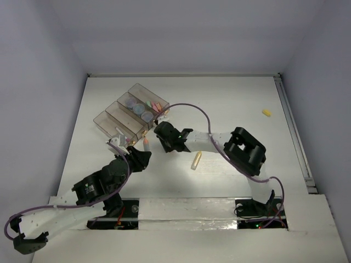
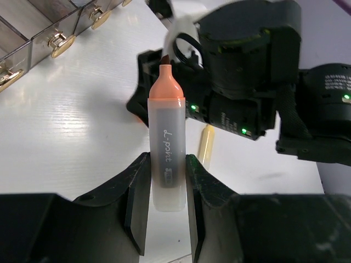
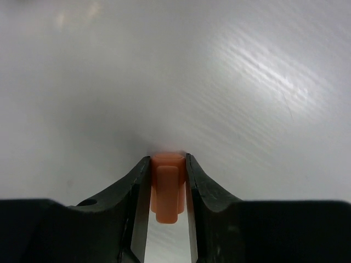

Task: Sort the stationery into containers
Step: Close the pen cap on the pen.

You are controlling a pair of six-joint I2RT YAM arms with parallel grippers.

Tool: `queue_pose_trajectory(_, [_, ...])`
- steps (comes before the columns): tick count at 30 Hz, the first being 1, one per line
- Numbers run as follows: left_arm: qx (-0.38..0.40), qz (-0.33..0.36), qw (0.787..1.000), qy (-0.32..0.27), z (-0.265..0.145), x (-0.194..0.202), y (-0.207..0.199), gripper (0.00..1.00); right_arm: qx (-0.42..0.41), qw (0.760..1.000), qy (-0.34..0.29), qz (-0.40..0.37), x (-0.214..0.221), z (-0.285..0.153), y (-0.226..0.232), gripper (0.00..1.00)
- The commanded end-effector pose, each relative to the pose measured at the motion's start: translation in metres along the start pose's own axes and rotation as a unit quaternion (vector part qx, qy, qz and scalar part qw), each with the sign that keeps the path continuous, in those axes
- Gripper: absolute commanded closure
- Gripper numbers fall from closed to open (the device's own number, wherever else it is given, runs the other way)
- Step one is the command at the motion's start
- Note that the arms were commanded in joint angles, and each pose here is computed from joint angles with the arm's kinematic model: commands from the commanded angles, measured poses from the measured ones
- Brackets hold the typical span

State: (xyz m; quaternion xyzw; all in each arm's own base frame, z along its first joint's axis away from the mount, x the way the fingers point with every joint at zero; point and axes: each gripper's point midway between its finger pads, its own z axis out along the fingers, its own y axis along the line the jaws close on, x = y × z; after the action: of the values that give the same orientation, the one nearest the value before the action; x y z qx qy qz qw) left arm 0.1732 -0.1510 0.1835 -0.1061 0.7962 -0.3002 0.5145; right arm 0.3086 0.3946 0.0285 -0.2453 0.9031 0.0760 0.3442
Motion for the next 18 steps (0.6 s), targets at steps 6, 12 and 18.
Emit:
queue_pose_trajectory(6, [0.064,-0.025,0.997,-0.024,-0.009,-0.021,-0.028,1.00,-0.131,0.978,-0.128,0.103,-0.065,-0.098,-0.034,0.89])
queue_pose_trajectory(12, [0.106,-0.034,0.993,-0.039,-0.012,-0.038,-0.055,1.00,-0.308,0.883,-0.307,0.173,-0.139,-0.201,-0.049,0.88])
queue_pose_trajectory(18, [0.151,-0.017,0.988,-0.031,-0.005,-0.043,-0.092,1.00,-0.444,0.776,-0.402,0.196,-0.173,-0.279,-0.055,0.89])
